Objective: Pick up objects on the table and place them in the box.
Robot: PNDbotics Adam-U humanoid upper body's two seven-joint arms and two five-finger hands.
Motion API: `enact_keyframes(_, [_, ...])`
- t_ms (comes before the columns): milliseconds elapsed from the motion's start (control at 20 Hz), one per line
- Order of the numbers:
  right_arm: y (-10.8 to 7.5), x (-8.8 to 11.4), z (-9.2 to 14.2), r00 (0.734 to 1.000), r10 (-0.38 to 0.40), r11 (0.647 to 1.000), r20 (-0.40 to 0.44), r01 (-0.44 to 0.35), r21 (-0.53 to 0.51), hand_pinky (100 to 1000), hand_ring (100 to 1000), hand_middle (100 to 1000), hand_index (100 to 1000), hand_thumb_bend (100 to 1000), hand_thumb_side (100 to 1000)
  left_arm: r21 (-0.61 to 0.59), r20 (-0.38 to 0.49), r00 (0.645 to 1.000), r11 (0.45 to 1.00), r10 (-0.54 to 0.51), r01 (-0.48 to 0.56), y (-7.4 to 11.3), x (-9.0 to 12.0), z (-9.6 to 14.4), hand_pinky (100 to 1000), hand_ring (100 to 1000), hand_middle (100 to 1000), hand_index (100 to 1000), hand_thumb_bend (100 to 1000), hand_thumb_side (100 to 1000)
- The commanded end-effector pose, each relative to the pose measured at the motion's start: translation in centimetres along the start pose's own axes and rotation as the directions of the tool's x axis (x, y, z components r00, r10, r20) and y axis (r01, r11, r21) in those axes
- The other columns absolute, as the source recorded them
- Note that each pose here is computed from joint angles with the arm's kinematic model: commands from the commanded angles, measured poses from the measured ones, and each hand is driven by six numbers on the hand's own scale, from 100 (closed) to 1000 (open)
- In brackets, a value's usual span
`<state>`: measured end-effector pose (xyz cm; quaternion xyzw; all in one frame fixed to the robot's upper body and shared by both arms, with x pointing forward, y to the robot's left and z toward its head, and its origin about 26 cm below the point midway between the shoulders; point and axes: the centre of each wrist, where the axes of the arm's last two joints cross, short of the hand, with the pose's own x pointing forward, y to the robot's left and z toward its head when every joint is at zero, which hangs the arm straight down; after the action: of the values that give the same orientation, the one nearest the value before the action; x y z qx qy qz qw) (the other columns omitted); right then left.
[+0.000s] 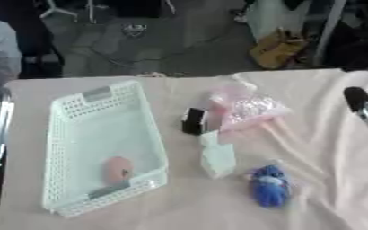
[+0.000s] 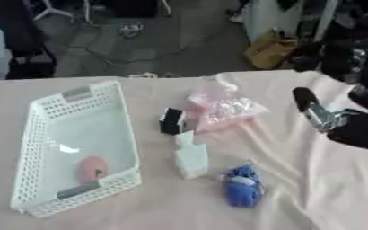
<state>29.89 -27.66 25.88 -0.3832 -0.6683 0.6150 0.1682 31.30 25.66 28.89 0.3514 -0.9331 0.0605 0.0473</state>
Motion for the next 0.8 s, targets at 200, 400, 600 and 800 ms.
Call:
enact_keyframes(200, [0.5,1.3,-0.6,0.998,0.058,0.985,0.012,-0.060,0.163,865,870,879,864,219,1000,0.001,0.029,0.999,1.000,0.014,-0.014,0.0,0.5,-0.7,851,993,917,977,100,973])
enact_keyframes(400, [1.4,2.3,-1.2,0.997,0.083,0.966,-0.004,-0.079,0.245,888,875,889,874,228,1000,-0.003,0.027,0.999,1.000,0.020,-0.019,0.0,0.5,-0.7,851,994,917,977,100,973])
enact_keyframes(600, [2.4,3.2,-2.0,0.996,0.091,0.955,-0.007,-0.086,0.285,913,880,892,883,227,1000,-0.008,0.025,0.999,1.000,0.023,-0.023,-0.1,0.5,-0.7,852,994,918,977,100,973])
enact_keyframes(800, [3.9,3.4,-3.0,0.999,0.050,0.944,-0.005,-0.045,0.327,930,892,886,884,253,1000,-0.015,0.023,0.999,1.000,0.027,-0.027,-0.1,0.6,-0.6,851,994,918,975,100,972])
